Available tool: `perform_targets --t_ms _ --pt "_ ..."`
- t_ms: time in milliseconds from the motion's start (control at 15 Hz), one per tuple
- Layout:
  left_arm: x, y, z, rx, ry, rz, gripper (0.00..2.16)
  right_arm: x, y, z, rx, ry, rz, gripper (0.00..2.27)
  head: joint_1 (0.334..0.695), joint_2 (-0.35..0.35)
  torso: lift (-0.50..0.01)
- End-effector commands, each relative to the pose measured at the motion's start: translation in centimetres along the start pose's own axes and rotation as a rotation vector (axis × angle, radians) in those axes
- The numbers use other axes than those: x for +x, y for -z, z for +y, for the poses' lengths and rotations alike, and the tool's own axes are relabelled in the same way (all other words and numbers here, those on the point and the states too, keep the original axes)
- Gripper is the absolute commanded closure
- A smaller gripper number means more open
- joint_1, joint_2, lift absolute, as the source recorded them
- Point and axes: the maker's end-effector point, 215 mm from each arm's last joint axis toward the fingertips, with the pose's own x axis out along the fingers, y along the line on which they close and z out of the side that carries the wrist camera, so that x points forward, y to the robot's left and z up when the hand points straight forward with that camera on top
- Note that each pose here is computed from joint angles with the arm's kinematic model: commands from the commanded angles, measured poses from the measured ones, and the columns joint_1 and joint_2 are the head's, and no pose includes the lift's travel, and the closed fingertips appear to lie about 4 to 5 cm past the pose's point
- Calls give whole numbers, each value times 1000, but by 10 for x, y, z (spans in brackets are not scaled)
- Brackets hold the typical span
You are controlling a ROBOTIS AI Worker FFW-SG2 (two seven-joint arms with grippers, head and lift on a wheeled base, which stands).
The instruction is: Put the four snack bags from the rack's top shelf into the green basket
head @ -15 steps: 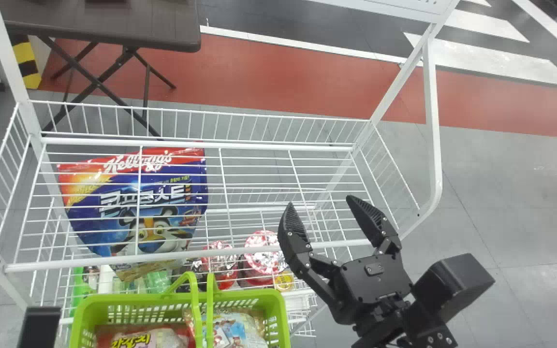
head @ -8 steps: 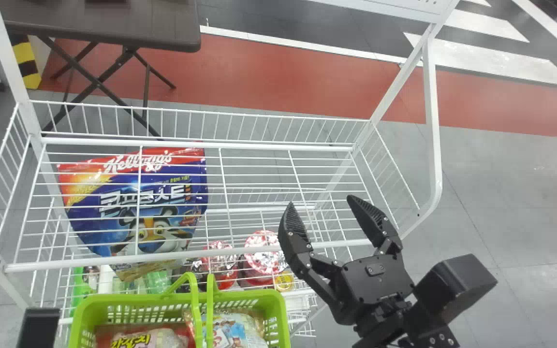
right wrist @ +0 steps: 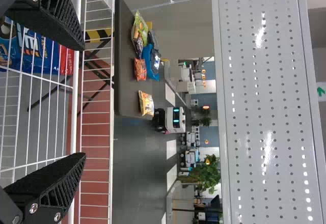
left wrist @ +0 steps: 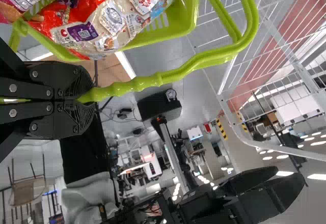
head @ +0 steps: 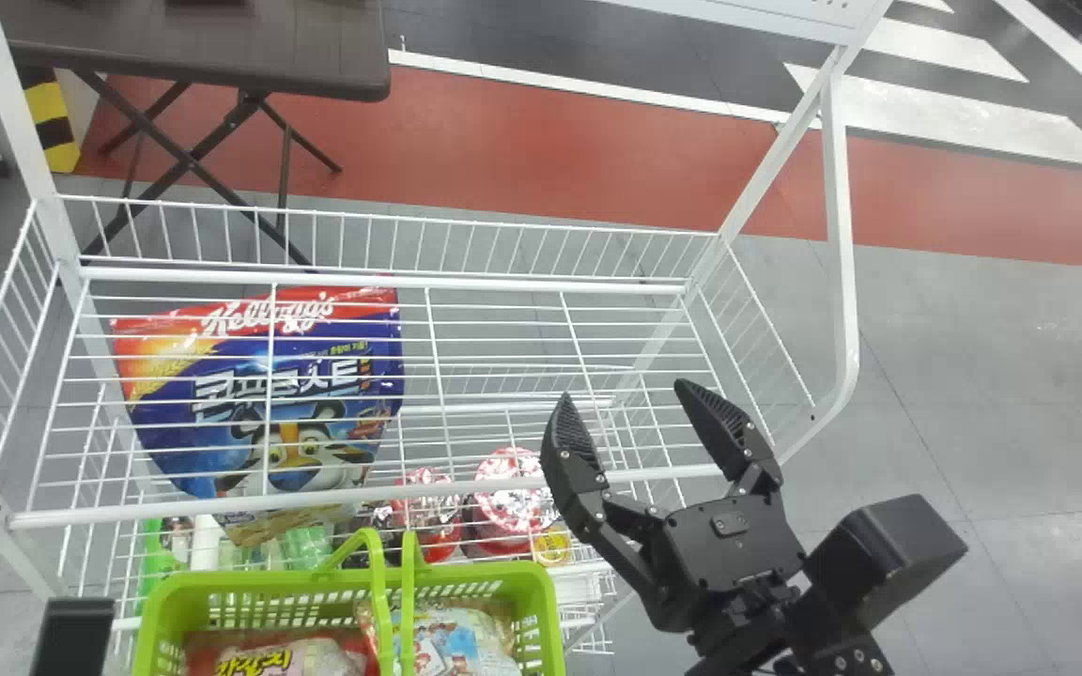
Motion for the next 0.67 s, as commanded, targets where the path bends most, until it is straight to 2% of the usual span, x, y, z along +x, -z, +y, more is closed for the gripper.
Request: perform_targets --t_ms 0,600 --pt "0 0 0 0 0 0 2121 0 0 0 0 0 0 70 695 -350 0" --pt "0 1 0 -1 1 0 2121 0 -2 -1 2 2 -5 66 695 -350 0"
